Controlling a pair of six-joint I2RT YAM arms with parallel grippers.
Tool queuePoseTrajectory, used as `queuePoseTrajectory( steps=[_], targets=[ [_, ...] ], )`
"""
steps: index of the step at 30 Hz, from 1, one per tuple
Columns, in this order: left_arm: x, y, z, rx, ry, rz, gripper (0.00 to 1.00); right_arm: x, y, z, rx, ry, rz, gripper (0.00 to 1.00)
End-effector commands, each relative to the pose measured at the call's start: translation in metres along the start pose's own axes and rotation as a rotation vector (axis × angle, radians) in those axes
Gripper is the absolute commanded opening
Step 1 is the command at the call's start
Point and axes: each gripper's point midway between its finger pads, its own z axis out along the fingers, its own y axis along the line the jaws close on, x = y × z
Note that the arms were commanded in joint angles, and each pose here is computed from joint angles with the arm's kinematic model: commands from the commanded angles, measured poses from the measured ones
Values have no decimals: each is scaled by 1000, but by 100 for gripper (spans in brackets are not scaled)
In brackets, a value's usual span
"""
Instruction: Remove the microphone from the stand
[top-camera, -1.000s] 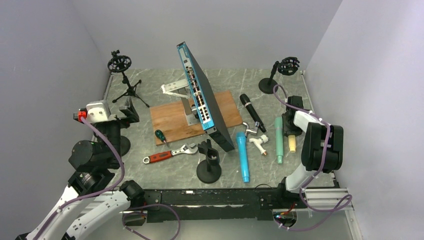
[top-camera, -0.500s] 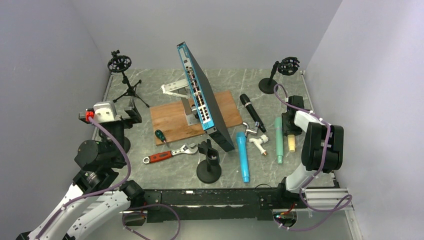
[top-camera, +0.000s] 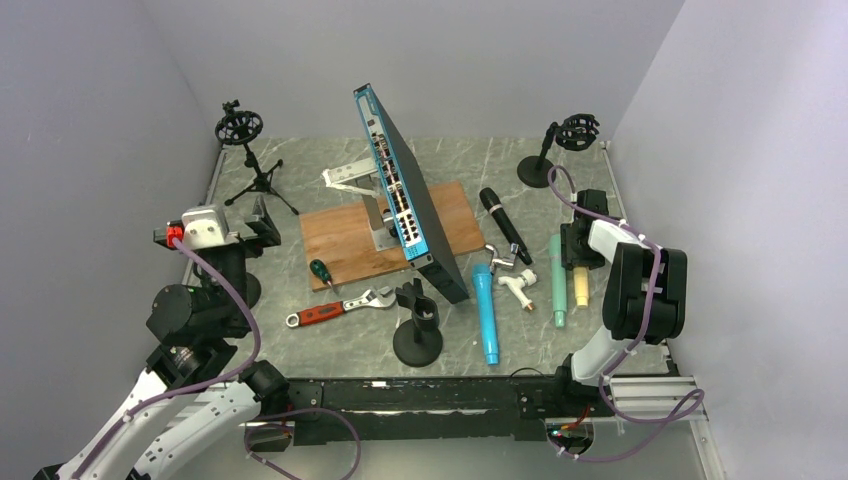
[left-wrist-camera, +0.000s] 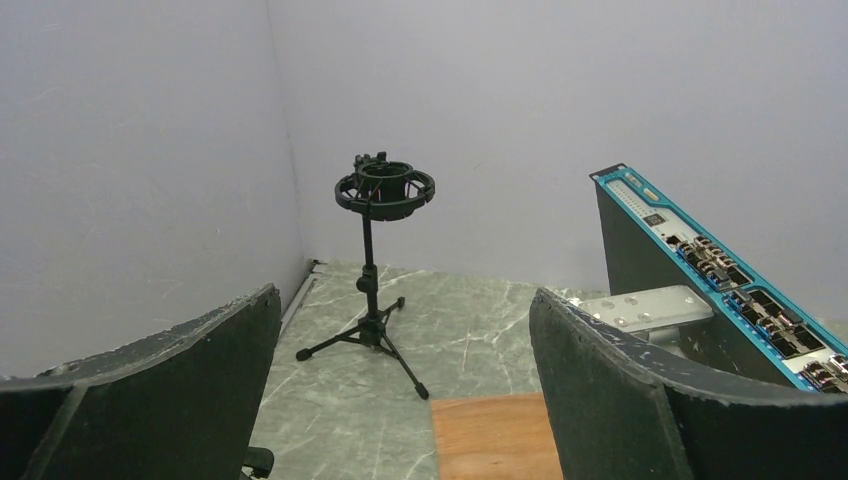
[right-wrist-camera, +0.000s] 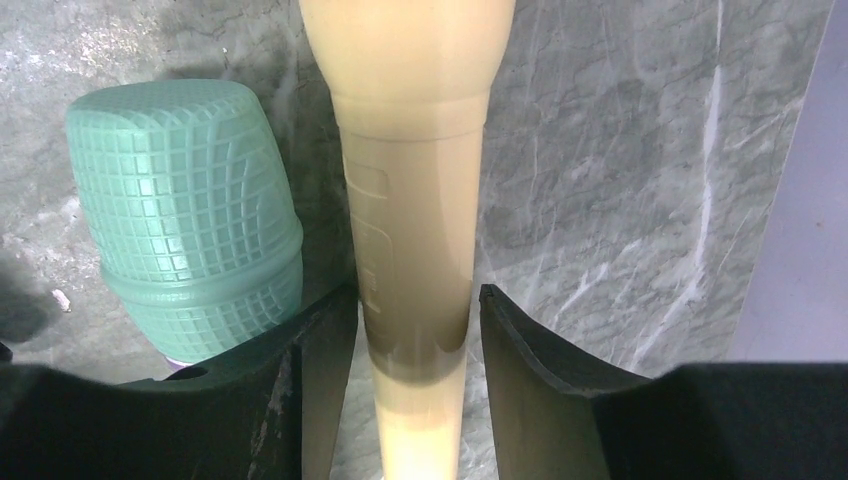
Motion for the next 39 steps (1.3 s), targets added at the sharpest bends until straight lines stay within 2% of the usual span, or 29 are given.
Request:
queuePoseTrajectory(
  steps=[1, 6, 16, 21, 23, 28, 33, 35, 39],
  targets=[
    [-6, 4, 0, -18, -23, -20, 96, 12, 18, 4, -80, 36, 21, 52],
    [-5, 4, 0, -21, -23, -19, 96, 3, 12, -6, -53, -5, 42, 54],
    [-3, 3, 1, -24, -19, -13, 96, -21, -5, -43, 6, -159, 130, 65],
    [-1, 4, 1, -32, -20, -8, 96, -25, -6, -51, 9, -186, 162, 68],
    [-1, 5, 1, -36, -22, -3, 96, -28, -7, -55, 14, -195, 173, 74],
    [3, 5, 2, -46, -18, 10, 96, -45, -3, -76, -21, -296, 196, 75],
    [7, 1, 4, -41, -18, 27, 97, -76, 31, -114, -144, -469, 172, 75],
    [8, 0, 4, -38, -16, 33, 99, -85, 54, -134, -203, -531, 122, 98],
    [5, -6, 9, -26, 10, 43, 99, -85, 103, -170, -328, -626, 16, 100]
  ],
)
